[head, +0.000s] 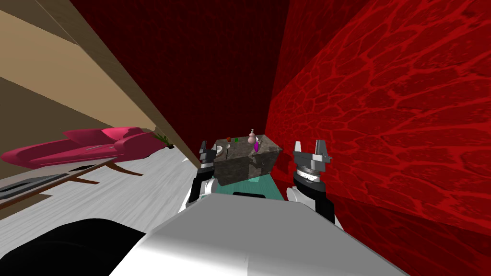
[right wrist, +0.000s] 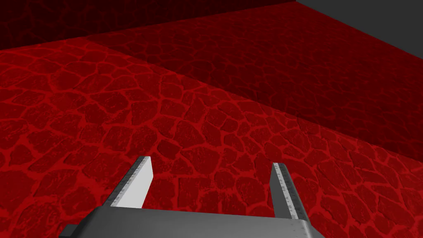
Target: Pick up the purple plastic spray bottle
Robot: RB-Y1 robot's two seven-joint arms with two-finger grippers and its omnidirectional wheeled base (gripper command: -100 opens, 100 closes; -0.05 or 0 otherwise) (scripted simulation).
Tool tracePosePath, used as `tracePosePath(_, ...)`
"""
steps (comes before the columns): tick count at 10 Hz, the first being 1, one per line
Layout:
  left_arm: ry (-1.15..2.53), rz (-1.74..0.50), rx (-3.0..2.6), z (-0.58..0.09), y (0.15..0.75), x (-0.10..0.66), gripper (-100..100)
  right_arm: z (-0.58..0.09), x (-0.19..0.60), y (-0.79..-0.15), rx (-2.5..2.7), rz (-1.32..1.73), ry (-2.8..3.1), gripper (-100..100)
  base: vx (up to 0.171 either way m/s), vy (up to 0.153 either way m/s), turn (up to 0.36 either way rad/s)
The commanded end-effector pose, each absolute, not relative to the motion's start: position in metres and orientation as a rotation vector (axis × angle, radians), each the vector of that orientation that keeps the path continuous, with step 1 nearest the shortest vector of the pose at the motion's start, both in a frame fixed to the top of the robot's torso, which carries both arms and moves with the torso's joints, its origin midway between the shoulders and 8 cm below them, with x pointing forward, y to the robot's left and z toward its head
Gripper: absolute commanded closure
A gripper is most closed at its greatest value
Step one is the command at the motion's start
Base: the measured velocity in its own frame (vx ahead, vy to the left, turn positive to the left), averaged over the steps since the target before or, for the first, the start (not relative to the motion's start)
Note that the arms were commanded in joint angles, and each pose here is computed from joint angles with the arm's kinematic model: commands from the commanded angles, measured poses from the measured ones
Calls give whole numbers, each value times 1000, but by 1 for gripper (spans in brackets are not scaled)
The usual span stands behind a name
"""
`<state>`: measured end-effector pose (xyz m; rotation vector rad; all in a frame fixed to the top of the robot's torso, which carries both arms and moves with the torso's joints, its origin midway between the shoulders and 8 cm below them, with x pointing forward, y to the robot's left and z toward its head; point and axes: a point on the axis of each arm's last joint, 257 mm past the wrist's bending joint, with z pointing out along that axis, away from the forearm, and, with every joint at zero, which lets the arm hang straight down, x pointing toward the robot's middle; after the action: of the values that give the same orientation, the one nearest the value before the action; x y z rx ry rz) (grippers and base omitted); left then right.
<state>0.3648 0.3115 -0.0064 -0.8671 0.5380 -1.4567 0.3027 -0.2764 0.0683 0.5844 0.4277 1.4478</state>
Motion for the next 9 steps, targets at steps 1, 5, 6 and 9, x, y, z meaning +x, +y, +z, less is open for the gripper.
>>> tracePosePath(1, 538, -1457, -867, -6, 311, 365, 0, 65, 307, -275, 584, 1460, 458, -100, -6, 13, 14)
tracePosePath(5, 538, -1457, -867, -6, 311, 365, 0, 45, 328, -281, 639, 1506, 552, -100, -24, 52, 19)
tracePosePath(6, 538, -1457, -867, -6, 311, 365, 0, 38, 335, -286, 668, 1519, 574, -100, -42, 85, 32)
tracePosePath(9, 538, -1457, -867, -6, 311, 365, 0, 14, 358, -305, 783, 1557, 630, -100, -53, 101, 37)
